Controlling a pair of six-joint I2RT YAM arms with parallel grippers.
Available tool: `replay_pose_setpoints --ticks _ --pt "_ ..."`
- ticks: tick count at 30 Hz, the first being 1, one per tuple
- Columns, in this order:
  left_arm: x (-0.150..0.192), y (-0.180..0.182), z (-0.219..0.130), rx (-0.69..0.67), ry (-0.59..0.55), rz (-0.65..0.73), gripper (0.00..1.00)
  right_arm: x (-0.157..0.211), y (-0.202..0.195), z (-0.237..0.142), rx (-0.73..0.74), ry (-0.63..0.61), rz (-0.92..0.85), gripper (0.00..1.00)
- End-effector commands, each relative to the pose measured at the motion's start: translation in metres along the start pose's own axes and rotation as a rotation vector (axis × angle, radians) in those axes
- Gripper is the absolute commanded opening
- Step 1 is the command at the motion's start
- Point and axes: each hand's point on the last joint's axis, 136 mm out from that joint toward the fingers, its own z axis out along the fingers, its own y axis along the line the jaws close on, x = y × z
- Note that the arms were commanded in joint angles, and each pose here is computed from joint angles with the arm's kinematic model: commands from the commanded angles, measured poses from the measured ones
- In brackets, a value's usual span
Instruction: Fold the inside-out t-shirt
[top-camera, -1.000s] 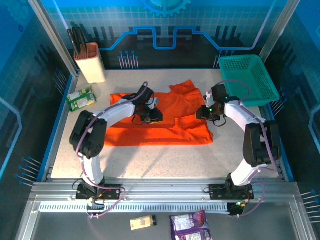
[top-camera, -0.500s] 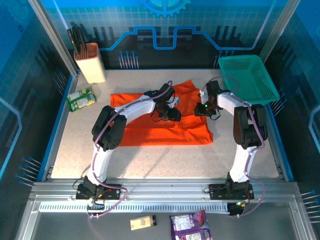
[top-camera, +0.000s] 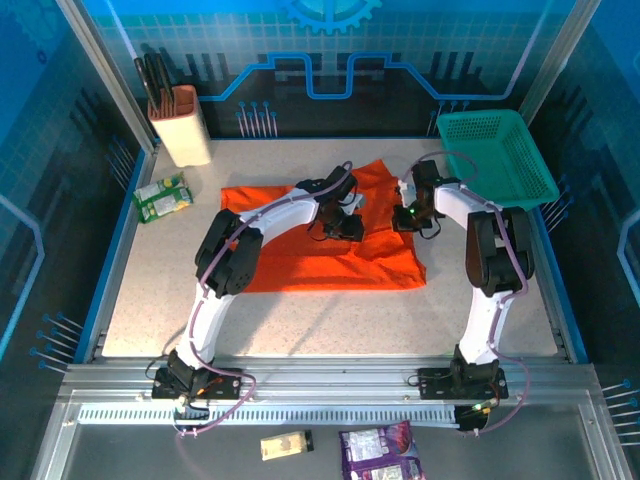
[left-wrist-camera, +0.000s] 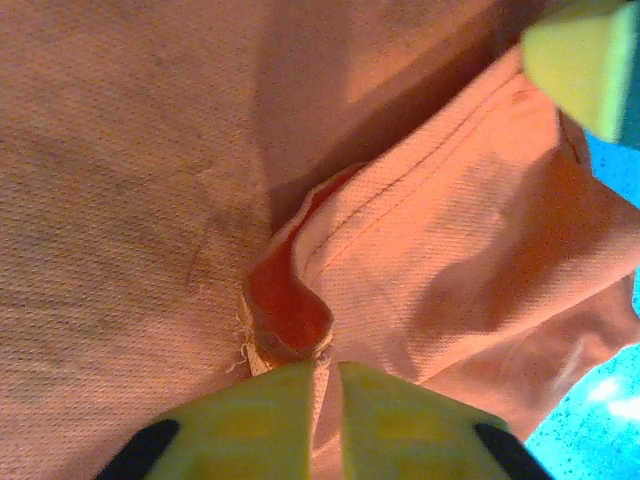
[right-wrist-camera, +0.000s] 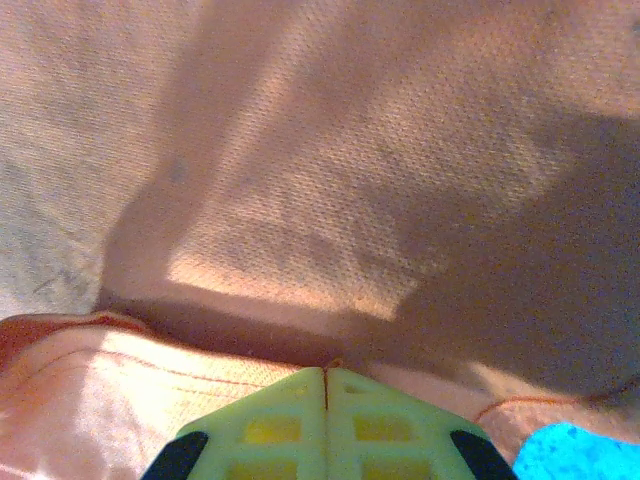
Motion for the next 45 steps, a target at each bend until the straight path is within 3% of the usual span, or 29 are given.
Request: replay_pose_setpoints --ticks 1,6,23,30,35,40,45 --pt "0.001 0.006 -0.004 -0.061 -0.019 -0.007 0.07 -0.017 0.013 -0.031 -0.032 -0.067 -0.021 0.04" --pt "0.005 0.014 -0.014 -0.103 -0.048 -0.021 0.01 -0.022 0.021 -0.033 -0.07 -0.08 -0.028 0.04" --pt "0.012 0.026 -0.029 -0.157 -0.154 -0.074 0.0 -0.031 0.02 -0.01 -0.094 -0.067 -0.036 0.05" --pt "0.006 0.024 -0.041 -0.165 -0.202 -0.091 0.13 -0.031 0.03 -0.044 -0.099 -0.107 0.018 0.28" --pt "0.002 0.015 -0.062 -0.157 -0.235 -0.077 0.24 -0.004 0.038 -0.069 -0.123 -0.117 0.081 0.41" --pt "0.008 0.013 -0.079 -0.153 -0.256 -0.068 0.25 0.027 0.05 -0.08 -0.33 -0.137 0.254 0.51" --pt "0.02 0.016 -0.091 -0.149 -0.27 -0.074 0.25 0.049 0.053 -0.073 -0.441 -0.129 0.322 0.56"
